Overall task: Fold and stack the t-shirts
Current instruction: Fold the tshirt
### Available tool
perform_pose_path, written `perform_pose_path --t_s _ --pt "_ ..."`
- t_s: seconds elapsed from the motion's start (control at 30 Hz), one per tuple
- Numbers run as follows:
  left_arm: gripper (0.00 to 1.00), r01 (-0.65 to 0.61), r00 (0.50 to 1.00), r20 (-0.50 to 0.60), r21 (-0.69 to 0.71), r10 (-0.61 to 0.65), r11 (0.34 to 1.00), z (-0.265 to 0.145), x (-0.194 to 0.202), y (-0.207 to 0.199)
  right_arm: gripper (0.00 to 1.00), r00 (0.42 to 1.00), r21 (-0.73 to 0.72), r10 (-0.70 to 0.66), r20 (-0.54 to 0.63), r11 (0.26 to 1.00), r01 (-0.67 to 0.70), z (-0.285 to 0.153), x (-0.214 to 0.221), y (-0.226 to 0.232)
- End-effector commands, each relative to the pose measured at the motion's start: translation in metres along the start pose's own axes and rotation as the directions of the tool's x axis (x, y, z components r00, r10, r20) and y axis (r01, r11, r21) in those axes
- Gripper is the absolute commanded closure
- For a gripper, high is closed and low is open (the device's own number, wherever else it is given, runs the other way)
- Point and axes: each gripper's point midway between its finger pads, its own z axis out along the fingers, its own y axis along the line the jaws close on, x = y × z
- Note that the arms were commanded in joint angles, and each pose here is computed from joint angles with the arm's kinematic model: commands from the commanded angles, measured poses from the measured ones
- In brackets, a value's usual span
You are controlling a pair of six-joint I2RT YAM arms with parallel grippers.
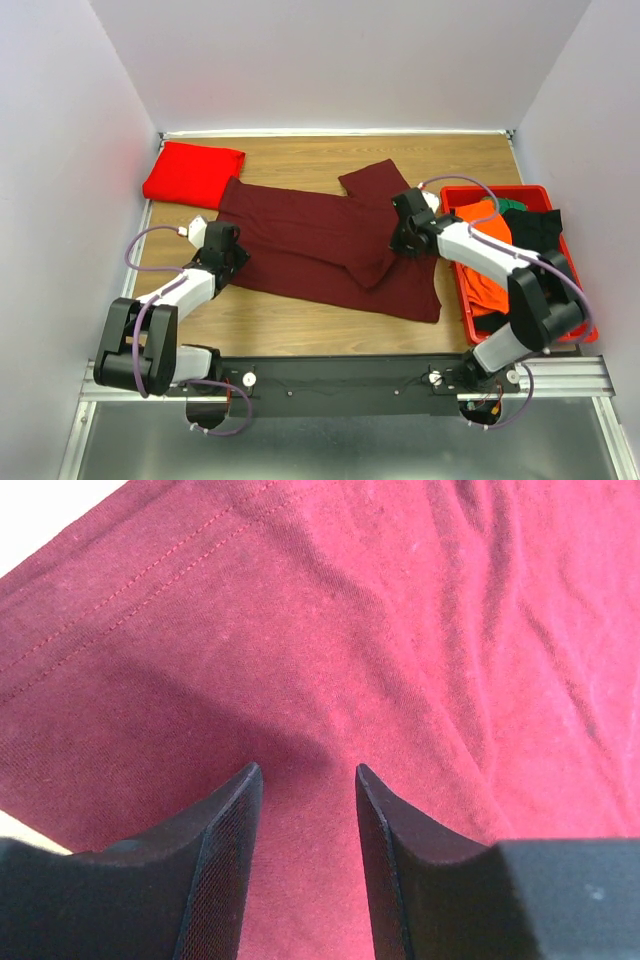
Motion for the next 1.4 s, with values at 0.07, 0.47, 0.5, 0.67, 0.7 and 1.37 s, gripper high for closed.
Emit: perform_pose_path --t_s 0.07,0.47,0.5,0.67,0.7,1.37 --pt "0.50 -0.025 1.000 0.003 0.009 0.025 1.000 0.003 -0.002 -0.005 1.00 0.998 0.038 -0.004 0.065 0.999 0.001 0.024 -0.033 0.017" --pt "0.50 -0.045 0.999 0.011 0.018 0.045 0.999 0.001 -0.006 -0.008 0.99 0.993 0.048 0.099 0.069 0.994 -0.102 0.059 -0.064 0.015" --pt "0.50 -0.047 0.999 0.012 0.019 0.046 0.999 0.000 -0.006 -0.008 1.00 0.991 0.054 0.116 0.074 0.991 -0.120 0.060 -0.067 0.011" --pt "0.50 -0.047 0.999 0.018 0.020 0.047 0.999 -0.001 -0.008 -0.009 0.99 0.983 0.054 0.159 0.090 0.985 -0.164 0.058 -0.072 0.003" --pt "0.50 -0.049 0.999 0.017 0.019 0.049 0.999 0.000 -0.007 -0.008 0.98 0.981 0.053 0.167 0.094 0.984 -0.172 0.058 -0.073 0.002" --pt "0.50 -0.041 0.998 0.042 0.039 0.039 0.998 -0.007 -0.016 -0.015 0.36 0.993 -0.042 0.029 0.114 0.999 -0.024 0.012 -0.037 -0.016"
